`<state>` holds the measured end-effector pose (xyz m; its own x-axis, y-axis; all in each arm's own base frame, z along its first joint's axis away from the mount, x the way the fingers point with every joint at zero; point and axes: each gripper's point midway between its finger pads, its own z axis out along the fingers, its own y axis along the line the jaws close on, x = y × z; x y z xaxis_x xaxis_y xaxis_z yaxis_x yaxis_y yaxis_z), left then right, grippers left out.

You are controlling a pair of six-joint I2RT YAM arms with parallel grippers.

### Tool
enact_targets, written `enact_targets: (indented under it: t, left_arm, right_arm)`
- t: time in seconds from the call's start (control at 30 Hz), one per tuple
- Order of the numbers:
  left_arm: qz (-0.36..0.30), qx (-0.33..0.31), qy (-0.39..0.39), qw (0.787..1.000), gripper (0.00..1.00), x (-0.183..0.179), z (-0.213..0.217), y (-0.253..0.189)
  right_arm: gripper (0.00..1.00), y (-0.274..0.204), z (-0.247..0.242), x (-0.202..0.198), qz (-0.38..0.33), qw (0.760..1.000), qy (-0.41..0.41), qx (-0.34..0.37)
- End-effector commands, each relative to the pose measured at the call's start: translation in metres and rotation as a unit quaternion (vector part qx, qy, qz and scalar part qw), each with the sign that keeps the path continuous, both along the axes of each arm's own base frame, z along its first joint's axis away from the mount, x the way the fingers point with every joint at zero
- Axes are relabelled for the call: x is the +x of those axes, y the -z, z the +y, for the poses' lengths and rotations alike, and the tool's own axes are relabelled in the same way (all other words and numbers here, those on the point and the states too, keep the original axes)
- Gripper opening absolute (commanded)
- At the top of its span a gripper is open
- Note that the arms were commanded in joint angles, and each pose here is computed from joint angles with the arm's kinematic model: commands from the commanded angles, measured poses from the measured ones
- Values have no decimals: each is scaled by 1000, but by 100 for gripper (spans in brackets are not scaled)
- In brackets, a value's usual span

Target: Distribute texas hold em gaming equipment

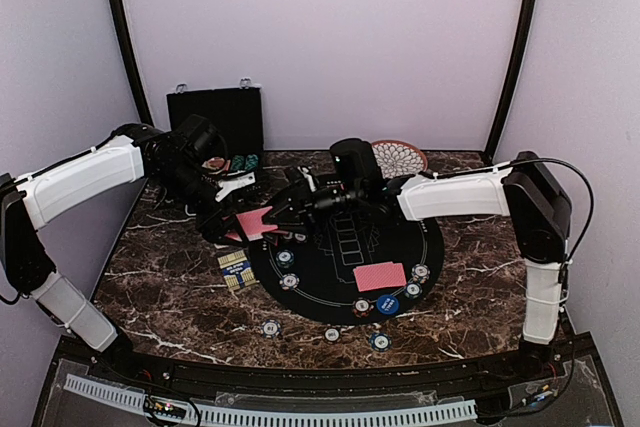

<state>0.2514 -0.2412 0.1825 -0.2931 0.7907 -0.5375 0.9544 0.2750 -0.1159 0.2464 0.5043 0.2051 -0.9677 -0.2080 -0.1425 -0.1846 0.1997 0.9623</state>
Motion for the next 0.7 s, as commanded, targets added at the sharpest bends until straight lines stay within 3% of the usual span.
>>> enact_targets:
  t: [0.0, 0.13, 0.67]
  left_arm:
    - [-11, -14, 4, 1000, 0, -5, 2, -13]
    - [-11, -12, 4, 1000, 0, -5, 3, -12]
    - [-11, -5, 0, 1000, 0, -6, 6, -8]
  right_arm:
    - [10, -23, -4, 2, -23, 1000, 1, 21]
    - [0, -20, -10, 4, -28, 1000, 4, 3]
    - [0, -16, -97, 35, -97, 985, 64, -124]
